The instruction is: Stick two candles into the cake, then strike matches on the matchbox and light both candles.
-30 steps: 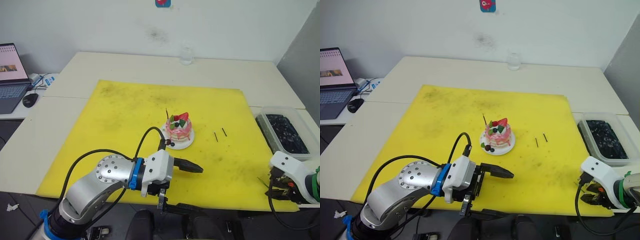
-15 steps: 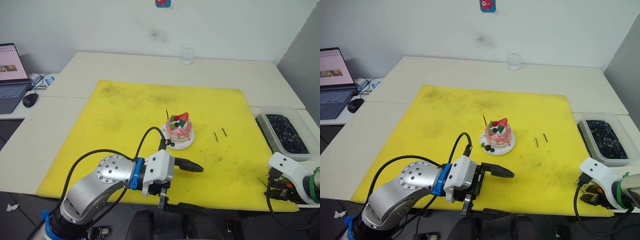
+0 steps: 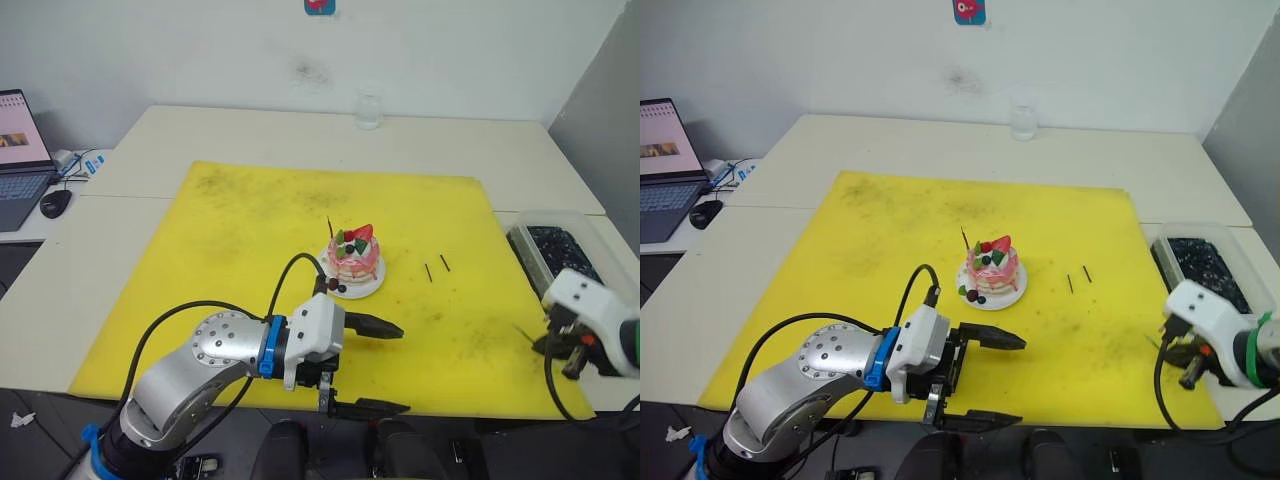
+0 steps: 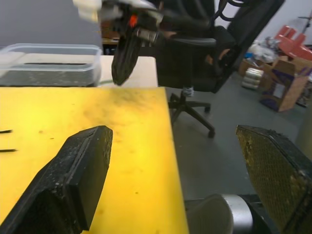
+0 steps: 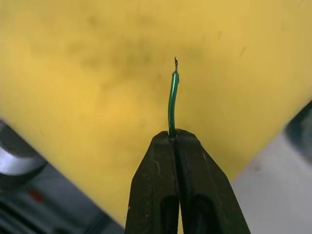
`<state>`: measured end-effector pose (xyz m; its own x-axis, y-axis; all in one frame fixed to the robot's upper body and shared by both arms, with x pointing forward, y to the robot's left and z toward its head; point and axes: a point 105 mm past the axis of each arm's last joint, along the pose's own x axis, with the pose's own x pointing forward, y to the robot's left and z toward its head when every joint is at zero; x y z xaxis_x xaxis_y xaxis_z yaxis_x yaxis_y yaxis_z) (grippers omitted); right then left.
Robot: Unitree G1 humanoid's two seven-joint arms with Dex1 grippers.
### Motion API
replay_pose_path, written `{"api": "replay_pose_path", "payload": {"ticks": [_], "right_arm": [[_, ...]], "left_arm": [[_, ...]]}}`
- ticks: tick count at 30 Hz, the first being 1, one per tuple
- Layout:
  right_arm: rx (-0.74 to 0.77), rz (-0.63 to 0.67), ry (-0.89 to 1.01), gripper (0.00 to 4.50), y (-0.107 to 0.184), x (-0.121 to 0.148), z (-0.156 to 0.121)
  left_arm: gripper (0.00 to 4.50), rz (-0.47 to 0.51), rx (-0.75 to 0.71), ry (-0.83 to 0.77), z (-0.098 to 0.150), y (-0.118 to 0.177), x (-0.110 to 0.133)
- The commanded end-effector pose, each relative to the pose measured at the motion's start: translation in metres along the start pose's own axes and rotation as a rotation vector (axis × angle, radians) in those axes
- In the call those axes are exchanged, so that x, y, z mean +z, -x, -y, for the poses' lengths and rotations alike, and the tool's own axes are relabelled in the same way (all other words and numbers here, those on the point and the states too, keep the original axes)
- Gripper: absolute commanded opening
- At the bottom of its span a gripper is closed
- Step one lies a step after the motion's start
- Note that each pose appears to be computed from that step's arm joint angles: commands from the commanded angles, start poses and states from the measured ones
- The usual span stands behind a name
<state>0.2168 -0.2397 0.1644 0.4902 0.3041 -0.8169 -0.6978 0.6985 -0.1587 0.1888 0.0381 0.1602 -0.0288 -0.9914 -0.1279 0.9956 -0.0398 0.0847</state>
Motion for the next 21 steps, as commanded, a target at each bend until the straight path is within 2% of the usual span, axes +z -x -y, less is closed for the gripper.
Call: {"api": "replay_pose_path", "payload": {"ticks": [1, 4, 6, 8, 11, 15, 21], "right_arm": [[0.033, 0.333, 0.051, 0.02, 0.002, 0.059, -0.009], [0.031, 0.744, 0.041, 0.02, -0.003, 0.115, -0.020], [-0.007, 0.922, 0.068, 0.02, -0.008, 0.140, -0.029], [-0.052, 1.036, 0.038, 0.02, -0.016, 0.155, -0.034], [-0.037, 1.171, -0.015, 0.02, -0.032, 0.166, -0.048], [-0.004, 1.281, -0.108, 0.02, -0.055, 0.173, -0.057], [-0.026, 1.321, -0.151, 0.02, -0.080, 0.178, -0.055]], "left_arm": [[4.50, 0.028, 0.101, 0.035, -0.012, 0.019, 0.011], [4.50, 0.021, 0.200, 0.063, -0.022, 0.037, 0.014], [4.50, 0.012, 0.261, 0.067, -0.029, 0.049, 0.014], [4.50, 0.005, 0.299, 0.065, -0.033, 0.059, 0.014], [4.50, 0.068, 0.366, 0.044, -0.042, 0.071, 0.021], [4.50, 0.108, 0.417, 0.033, -0.050, 0.081, 0.024], [4.50, 0.107, 0.420, 0.046, -0.053, 0.084, 0.024]]}}
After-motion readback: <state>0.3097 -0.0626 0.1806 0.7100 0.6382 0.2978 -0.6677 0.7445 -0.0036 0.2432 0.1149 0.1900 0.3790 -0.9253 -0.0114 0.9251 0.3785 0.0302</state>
